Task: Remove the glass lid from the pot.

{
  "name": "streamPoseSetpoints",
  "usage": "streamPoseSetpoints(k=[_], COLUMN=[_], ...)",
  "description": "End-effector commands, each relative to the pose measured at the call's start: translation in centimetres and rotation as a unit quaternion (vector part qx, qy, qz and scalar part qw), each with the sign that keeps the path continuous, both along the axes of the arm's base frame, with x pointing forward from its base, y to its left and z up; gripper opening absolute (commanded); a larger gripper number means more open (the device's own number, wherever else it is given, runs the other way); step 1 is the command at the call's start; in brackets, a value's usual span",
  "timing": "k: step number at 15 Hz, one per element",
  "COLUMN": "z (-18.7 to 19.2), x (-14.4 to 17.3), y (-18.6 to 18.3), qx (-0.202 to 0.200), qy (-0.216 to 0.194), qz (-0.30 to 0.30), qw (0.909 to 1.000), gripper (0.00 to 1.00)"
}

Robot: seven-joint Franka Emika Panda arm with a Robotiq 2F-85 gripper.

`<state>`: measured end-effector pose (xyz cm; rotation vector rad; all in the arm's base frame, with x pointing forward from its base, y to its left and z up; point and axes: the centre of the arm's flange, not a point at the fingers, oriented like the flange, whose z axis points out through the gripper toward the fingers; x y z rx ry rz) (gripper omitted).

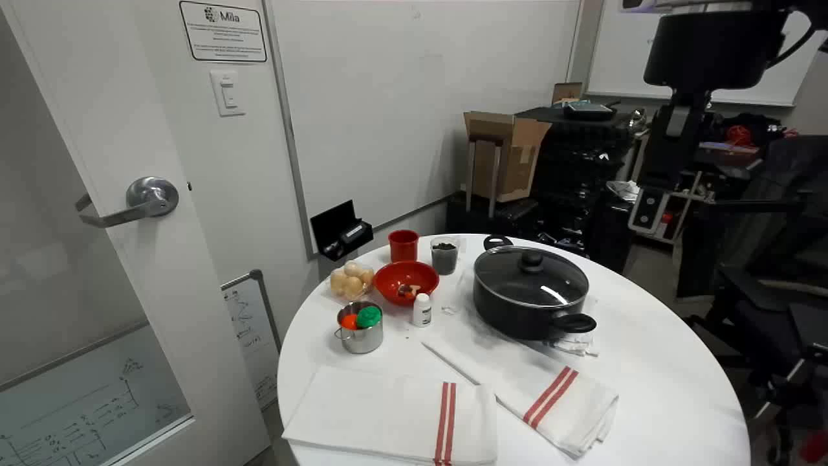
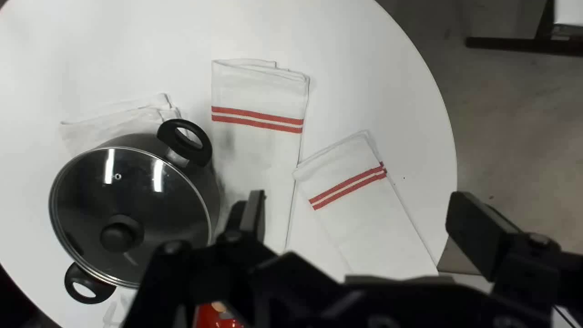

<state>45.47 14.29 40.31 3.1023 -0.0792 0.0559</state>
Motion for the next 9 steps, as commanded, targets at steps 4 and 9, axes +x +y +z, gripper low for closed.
streamPoseSetpoints(k=[4, 9], z=[0.0, -0.11], x=[0.0, 0.37], y=[0.0, -0.22], qx=[0.0, 0.003], qy=[0.0, 0.002], qz=[0.0, -0.001], qw=[1.0, 1.0], gripper=[1.0, 1.0])
